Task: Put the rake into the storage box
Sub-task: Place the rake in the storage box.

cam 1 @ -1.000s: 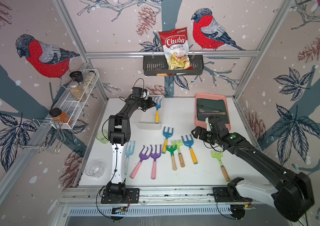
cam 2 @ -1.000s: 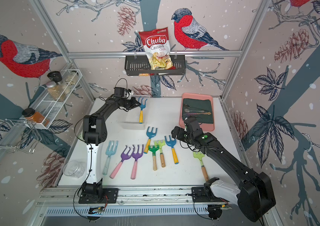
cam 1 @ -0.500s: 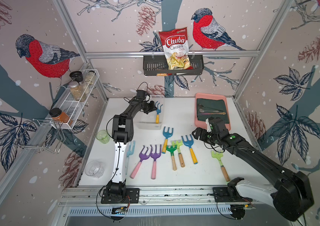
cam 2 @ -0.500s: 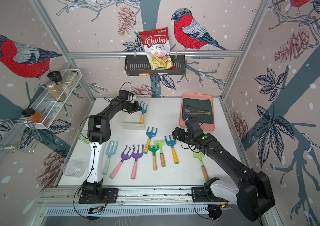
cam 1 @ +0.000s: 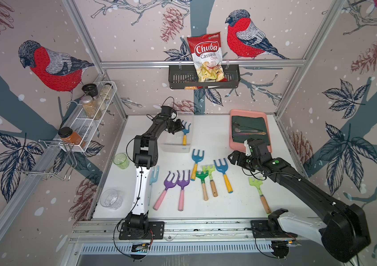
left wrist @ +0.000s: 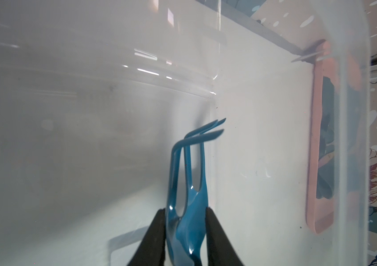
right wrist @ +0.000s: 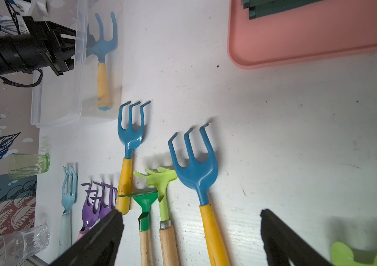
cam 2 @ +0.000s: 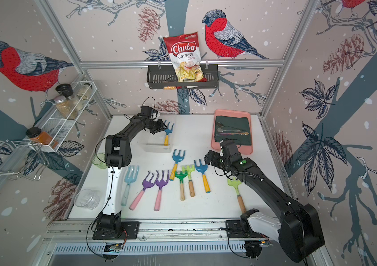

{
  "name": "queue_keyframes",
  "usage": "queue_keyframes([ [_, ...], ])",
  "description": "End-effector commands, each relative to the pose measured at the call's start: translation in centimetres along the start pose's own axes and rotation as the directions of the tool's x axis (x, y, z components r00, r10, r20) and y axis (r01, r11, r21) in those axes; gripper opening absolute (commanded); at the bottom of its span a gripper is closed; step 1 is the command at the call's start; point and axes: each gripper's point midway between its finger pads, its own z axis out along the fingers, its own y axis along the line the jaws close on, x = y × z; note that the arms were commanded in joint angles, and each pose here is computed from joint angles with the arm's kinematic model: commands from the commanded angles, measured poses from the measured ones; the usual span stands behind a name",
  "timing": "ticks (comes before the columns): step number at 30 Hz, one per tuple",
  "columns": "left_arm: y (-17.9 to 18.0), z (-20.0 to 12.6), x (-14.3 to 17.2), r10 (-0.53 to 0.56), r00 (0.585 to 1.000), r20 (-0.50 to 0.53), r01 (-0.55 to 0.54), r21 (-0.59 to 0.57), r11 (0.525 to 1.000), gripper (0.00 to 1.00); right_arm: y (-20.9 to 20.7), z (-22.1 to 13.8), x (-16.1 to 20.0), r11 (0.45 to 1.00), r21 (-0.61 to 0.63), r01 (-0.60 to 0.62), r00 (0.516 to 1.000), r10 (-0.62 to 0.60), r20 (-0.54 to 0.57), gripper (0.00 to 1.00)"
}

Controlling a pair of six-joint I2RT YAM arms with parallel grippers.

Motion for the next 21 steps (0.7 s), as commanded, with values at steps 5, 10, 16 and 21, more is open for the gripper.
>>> queue_keyframes([
  [5, -0.9, -1.1, -0.8, 0.014, 1.0, 0.02, -0.014, 0.004, 1.0, 0.44, -2.3, -0.6, 0.0, 0.994, 0.106, -0.015, 1.0, 0.016, -0.006, 0.95],
  [10, -1.2, -2.2, -1.0, 0.019, 0.999, 0.034, -0.018, -0.024, 1.0, 0.51, -5.2, -1.1, 0.6, 0.976, 0.211, -0.061, 0.998, 0.067, -0.017, 0.96],
  [16, -3.1, -4.9, -2.1, 0.034, 0.995, 0.093, -0.033, -0.011, 0.999, 0.55, -9.8, -1.7, 3.4, 0.925, 0.363, -0.116, 0.985, 0.154, -0.078, 0.96],
  [21, -6.0, -6.6, -1.5, 0.058, 0.992, 0.109, -0.061, 0.024, 0.998, 0.56, -12.7, -2.9, 6.3, 0.876, 0.45, -0.176, 0.969, 0.236, -0.08, 0.95],
])
